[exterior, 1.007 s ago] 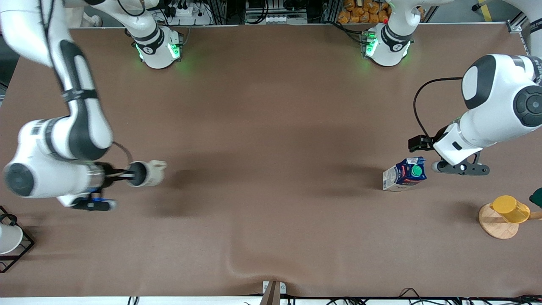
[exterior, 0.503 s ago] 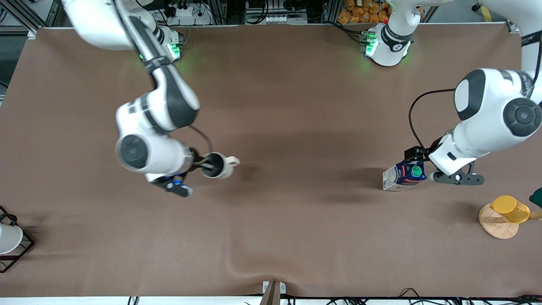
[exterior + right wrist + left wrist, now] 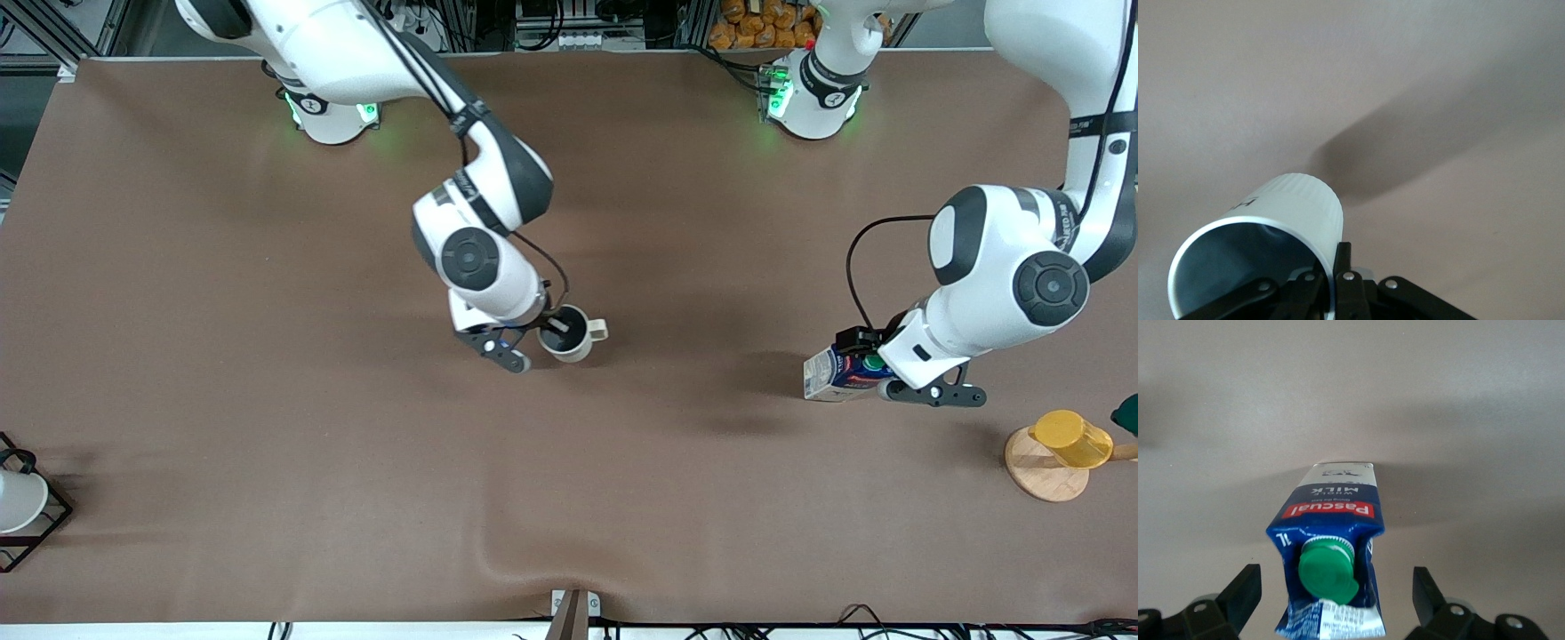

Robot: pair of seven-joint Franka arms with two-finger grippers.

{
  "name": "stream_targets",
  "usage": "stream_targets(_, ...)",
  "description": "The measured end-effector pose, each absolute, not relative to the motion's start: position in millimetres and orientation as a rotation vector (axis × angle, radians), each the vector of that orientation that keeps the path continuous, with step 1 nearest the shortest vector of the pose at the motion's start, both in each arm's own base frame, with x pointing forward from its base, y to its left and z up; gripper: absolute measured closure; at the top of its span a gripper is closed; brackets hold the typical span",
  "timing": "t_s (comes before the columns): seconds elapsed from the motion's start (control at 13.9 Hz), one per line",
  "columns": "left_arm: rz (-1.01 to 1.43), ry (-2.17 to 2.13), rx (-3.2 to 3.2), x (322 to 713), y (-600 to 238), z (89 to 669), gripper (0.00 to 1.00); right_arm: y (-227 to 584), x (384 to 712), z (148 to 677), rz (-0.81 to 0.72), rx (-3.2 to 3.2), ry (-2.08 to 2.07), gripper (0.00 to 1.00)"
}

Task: Place milk next to cup
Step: 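Carry the mug to mid-table with the right gripper while the left gripper grasps the milk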

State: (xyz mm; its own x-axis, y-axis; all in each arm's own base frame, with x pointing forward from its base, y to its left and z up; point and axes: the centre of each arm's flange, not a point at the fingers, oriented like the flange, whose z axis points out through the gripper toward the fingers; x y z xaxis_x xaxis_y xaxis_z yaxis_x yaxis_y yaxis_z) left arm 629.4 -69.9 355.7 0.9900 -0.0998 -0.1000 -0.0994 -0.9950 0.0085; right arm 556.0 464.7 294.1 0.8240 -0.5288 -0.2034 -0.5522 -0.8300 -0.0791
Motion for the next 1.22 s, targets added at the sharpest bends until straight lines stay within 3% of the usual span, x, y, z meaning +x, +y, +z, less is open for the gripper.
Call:
stream_targets(0.29, -0.21, -0.157, 3.126, 630.2, -70.2, 333.2, 0.0, 473.6, 549.4, 271.4, 0.267, -2.883, 0.863, 0.96)
stream_targets(0.36, -0.217, -0.157, 3.125, 630.5, -70.2, 329.0, 0.07, 473.5, 550.3, 267.9, 0.26, -2.882, 0.864, 0.96)
stream_targets(0.58, -0.218, -0.149, 3.125, 631.5, -67.1, 326.4, 0.41, 475.3, 549.7, 256.4, 0.254, -2.884, 0.864, 0.92)
stream_targets(0.72, -0.212, -0.142, 3.126, 632.8, -64.3, 328.0, 0.61, 478.6, 547.8, 256.6, 0.249, -2.887, 0.856, 0.76)
stream_targets(0.79, -0.209, -0.141, 3.126, 633.3, -64.0, 328.8, 0.64, 480.7, 547.9, 259.9, 0.245, -2.884, 0.857, 0.64)
stream_targets(1.01, -0.163, -0.105, 3.131, 636.4, -66.8, 345.2, 0.66, 473.3, 558.1, 288.0, 0.297, -2.919, 0.879, 0.34)
stream_targets(1.22, -0.206, -0.06, 3.13, 621.9, -102.8, 380.5, 0.7, 416.0, 600.0, 352.2, 0.387, -2.938, 0.951, 0.01)
